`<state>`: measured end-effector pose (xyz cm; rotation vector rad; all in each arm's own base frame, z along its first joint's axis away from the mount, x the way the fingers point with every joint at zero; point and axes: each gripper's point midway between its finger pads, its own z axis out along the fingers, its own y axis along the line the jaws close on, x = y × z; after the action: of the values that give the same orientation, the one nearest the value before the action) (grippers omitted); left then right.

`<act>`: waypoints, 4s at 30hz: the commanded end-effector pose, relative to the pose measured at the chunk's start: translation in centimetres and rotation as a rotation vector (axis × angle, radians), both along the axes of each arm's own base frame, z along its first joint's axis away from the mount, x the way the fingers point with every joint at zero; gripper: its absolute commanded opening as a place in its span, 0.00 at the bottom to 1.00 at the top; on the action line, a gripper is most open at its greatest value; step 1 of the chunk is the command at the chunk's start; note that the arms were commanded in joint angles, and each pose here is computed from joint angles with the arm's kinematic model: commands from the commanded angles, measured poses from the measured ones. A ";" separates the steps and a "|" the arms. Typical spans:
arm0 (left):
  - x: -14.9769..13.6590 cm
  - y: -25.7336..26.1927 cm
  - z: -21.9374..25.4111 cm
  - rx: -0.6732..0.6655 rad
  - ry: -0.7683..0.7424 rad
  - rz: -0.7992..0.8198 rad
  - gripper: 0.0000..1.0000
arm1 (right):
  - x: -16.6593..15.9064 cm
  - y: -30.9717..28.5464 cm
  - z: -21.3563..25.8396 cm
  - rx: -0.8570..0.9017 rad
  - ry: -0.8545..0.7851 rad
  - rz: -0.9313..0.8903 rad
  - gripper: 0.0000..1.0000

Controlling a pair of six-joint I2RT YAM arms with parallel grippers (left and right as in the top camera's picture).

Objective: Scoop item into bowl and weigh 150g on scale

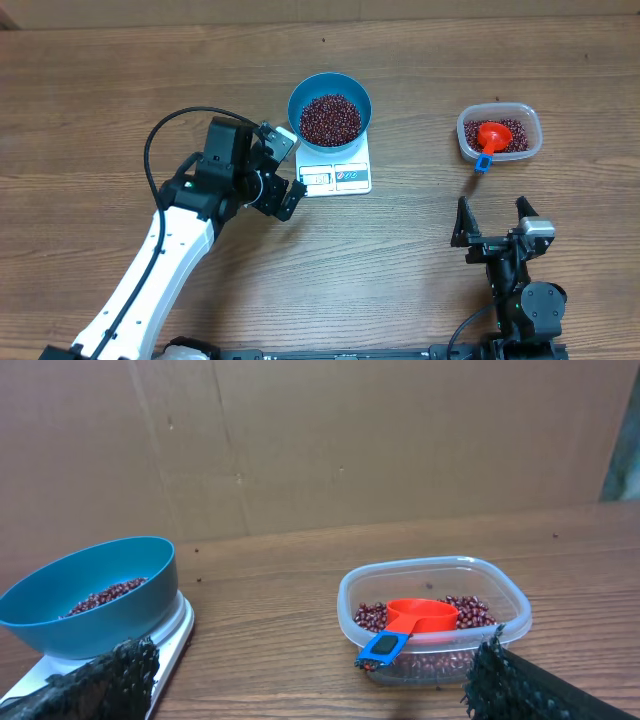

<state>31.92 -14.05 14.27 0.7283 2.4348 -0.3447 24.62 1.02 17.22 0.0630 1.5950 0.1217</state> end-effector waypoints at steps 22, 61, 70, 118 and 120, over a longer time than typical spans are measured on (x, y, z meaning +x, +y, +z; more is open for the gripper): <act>-4.6 8.7 10.3 -0.160 -0.863 0.381 1.00 | 0.0 0.2 -0.2 -0.004 -0.003 0.011 1.00; -7.5 11.1 1.4 -0.145 -0.879 0.447 1.00 | 0.0 0.2 -0.2 -0.004 -0.003 0.012 1.00; -7.5 11.0 1.4 -0.148 -0.877 0.440 1.00 | 0.0 0.2 -0.2 -0.004 -0.003 0.012 1.00; -7.5 11.0 1.4 -0.148 -0.877 0.440 1.00 | 0.0 0.2 -0.2 -0.004 -0.003 0.011 1.00; -7.5 11.0 1.4 -0.148 -0.877 0.440 1.00 | 0.0 0.2 -0.2 -0.004 -0.003 0.012 1.00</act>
<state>24.45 -3.03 15.55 0.1950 1.6426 0.0099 24.62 1.07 17.21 0.0607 1.5956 0.1241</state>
